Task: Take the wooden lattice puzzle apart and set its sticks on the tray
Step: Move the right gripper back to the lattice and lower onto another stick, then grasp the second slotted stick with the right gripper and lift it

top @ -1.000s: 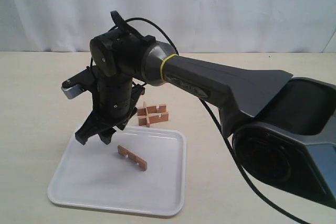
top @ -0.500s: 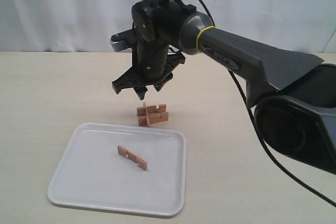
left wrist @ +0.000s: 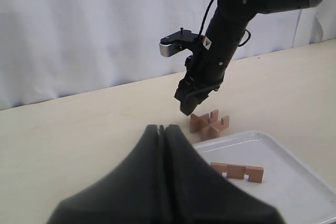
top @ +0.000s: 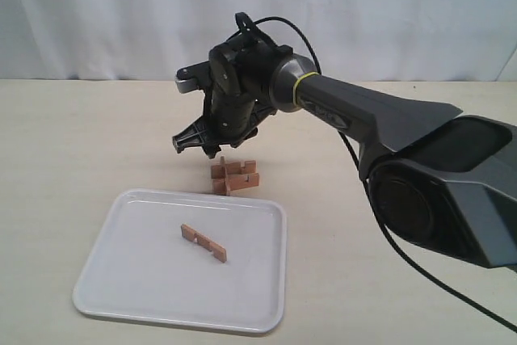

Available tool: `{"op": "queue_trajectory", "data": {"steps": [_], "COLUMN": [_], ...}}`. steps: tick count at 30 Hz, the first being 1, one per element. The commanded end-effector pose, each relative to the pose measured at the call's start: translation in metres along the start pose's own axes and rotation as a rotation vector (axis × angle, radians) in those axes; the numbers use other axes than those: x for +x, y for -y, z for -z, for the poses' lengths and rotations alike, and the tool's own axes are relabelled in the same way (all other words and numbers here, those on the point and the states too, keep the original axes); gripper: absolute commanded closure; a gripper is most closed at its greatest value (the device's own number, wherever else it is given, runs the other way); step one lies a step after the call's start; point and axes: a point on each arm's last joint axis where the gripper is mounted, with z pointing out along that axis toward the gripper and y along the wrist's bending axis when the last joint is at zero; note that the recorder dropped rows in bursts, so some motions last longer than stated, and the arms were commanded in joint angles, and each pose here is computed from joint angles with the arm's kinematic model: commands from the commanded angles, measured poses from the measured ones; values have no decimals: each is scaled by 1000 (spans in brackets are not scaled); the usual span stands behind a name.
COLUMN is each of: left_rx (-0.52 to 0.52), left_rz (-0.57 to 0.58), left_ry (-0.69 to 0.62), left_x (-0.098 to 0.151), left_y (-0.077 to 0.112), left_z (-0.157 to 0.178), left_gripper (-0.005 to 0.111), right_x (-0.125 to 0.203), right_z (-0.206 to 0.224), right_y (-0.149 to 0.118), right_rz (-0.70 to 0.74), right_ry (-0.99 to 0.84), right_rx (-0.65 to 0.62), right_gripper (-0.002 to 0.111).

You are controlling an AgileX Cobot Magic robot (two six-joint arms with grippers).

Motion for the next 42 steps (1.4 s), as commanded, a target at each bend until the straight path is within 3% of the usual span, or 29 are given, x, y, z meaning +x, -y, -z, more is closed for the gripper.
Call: {"op": "queue_trajectory", "data": {"steps": [1, 13, 25, 42], "left_rx": [5, 5, 5, 5], "left_rz": [12, 12, 12, 12], "left_ry": [7, 7, 7, 7], "left_x": [0, 0, 0, 0], "left_y": [0, 0, 0, 0], "left_z": [0, 0, 0, 0], "left_gripper": [107, 107, 107, 107], "right_x": [0, 2, 3, -2], "right_z": [-9, -13, -13, 0], "right_y": [1, 1, 1, 2], "right_rz": [0, 1, -3, -9], "right_ry": [17, -1, -5, -25], "right_rx": [8, 10, 6, 14], "right_gripper": [62, 65, 104, 104]}}
